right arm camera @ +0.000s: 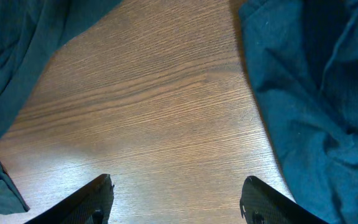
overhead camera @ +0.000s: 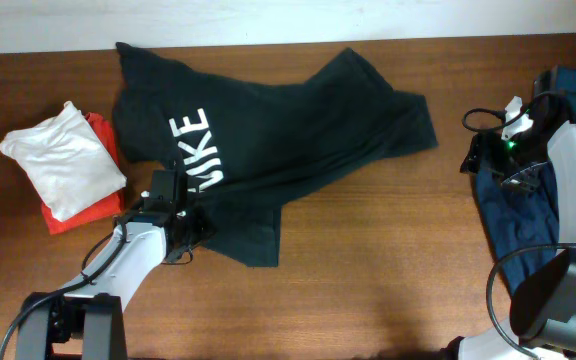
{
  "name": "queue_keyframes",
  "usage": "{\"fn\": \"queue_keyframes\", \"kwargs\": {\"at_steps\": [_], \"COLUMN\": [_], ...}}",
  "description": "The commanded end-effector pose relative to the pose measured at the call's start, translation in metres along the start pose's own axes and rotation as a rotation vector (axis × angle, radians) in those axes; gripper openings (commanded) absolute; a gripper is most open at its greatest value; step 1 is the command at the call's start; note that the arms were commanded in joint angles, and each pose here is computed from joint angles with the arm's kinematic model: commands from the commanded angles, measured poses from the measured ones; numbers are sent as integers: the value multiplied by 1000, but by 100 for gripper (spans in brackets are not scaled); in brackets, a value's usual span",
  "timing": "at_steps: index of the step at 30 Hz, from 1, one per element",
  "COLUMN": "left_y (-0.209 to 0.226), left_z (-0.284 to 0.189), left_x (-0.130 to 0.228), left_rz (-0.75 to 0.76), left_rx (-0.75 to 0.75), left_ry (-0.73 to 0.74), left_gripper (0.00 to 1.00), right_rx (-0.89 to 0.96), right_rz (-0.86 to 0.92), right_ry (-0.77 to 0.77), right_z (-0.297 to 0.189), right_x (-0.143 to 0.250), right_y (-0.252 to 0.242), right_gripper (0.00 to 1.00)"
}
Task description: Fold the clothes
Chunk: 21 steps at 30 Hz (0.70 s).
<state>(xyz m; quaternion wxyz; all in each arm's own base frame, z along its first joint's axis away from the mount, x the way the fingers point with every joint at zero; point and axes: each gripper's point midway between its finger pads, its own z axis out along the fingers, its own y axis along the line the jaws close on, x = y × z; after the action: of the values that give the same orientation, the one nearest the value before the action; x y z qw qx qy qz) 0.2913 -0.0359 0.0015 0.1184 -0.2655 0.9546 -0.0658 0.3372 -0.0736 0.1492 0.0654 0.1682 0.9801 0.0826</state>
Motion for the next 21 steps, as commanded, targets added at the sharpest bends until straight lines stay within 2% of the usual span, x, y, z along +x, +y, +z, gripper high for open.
{"fn": "queue_keyframes", "kwargs": {"at_steps": [1,2,4,5,6,9,11,13,16,17,21], "left_y": [23,22,20,19,17,27,44,76,98,103,110], "left_z": [16,16,22,26,28,20,2,-43,-91,-99,-102], "left_x": [14,16,23,27,30,46,55,43,16,13,8], "left_rz": [-17,-12,10,18,19,38,104,154,6,-51,-109], "left_rx": [-86,-86,-97,-100,-96,-134,-187,-236,-169,-141,-118], "left_ry": [42,46,68,80,95,165,228,282,248,234,211], "left_gripper": [65,61,40,15,0,0,0,0,0,0,0], "right_rx": [9,9,9,9,9,9,10,10,-51,-57,-65], "right_rz": [-10,-10,-10,-9,-9,-9,-8,-3,-6,-19,-119], "right_ry": [13,13,13,13,13,16,24,50,96,116,142], "right_z": [4,4,4,4,4,4,6,12,22,28,55], "right_x": [0,0,0,0,0,1,3,10,22,28,42], "right_y": [-1,-1,-1,-1,-1,-1,-1,-2,10,15,44], "right_gripper": [70,70,70,70,70,71,74,74,72,69,62]}}
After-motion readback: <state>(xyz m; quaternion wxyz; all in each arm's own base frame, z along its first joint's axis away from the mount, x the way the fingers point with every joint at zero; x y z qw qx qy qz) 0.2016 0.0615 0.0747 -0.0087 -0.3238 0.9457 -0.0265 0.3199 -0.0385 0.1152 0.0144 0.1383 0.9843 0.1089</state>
